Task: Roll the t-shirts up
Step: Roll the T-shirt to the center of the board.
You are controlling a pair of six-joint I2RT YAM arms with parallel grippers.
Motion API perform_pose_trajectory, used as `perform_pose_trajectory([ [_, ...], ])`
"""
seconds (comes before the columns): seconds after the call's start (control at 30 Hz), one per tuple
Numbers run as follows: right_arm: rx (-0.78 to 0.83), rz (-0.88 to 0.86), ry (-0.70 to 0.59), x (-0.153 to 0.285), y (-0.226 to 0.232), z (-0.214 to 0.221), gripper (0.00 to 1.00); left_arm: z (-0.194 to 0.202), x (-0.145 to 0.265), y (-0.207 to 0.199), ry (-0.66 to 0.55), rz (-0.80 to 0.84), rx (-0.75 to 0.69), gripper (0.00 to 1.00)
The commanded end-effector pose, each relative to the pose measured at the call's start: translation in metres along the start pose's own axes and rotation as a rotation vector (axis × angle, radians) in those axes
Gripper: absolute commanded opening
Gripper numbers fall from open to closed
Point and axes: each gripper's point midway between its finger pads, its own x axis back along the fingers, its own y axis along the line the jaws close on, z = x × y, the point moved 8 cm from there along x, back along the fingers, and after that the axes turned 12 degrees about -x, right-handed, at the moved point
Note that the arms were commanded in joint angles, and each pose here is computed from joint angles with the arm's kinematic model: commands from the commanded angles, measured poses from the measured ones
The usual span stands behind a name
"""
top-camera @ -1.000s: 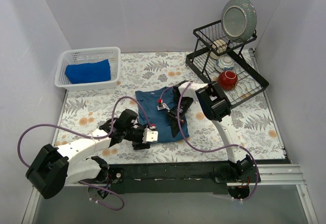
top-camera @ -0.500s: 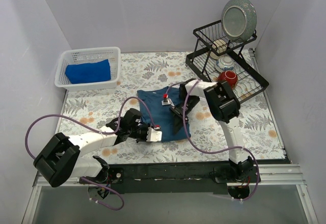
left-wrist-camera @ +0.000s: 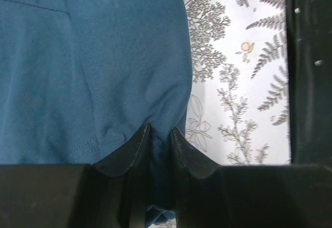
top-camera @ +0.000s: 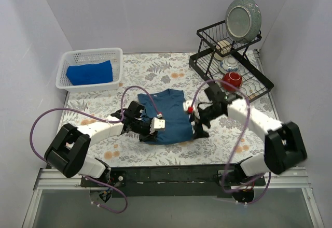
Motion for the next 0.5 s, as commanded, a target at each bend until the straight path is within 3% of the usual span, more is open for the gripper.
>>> perform_pose_trajectory([
  [0.0,0.321,0.122,0.007,-0.04,0.025,0.0,0.98,-0.005,0.004,-0.015,-0.072,0.121,0.184,0.13],
  [0.17,0.445,0.226,-0.096,-0.048,0.032,-0.012,0.98,-0.002,0.008,-0.01,-0.097,0.144,0.241,0.15],
  [0.47,0.556,0.196,-0.043,-0.079,0.035,0.0,0.96,0.001,0.013,0.01,-0.138,0.158,0.305,0.16],
])
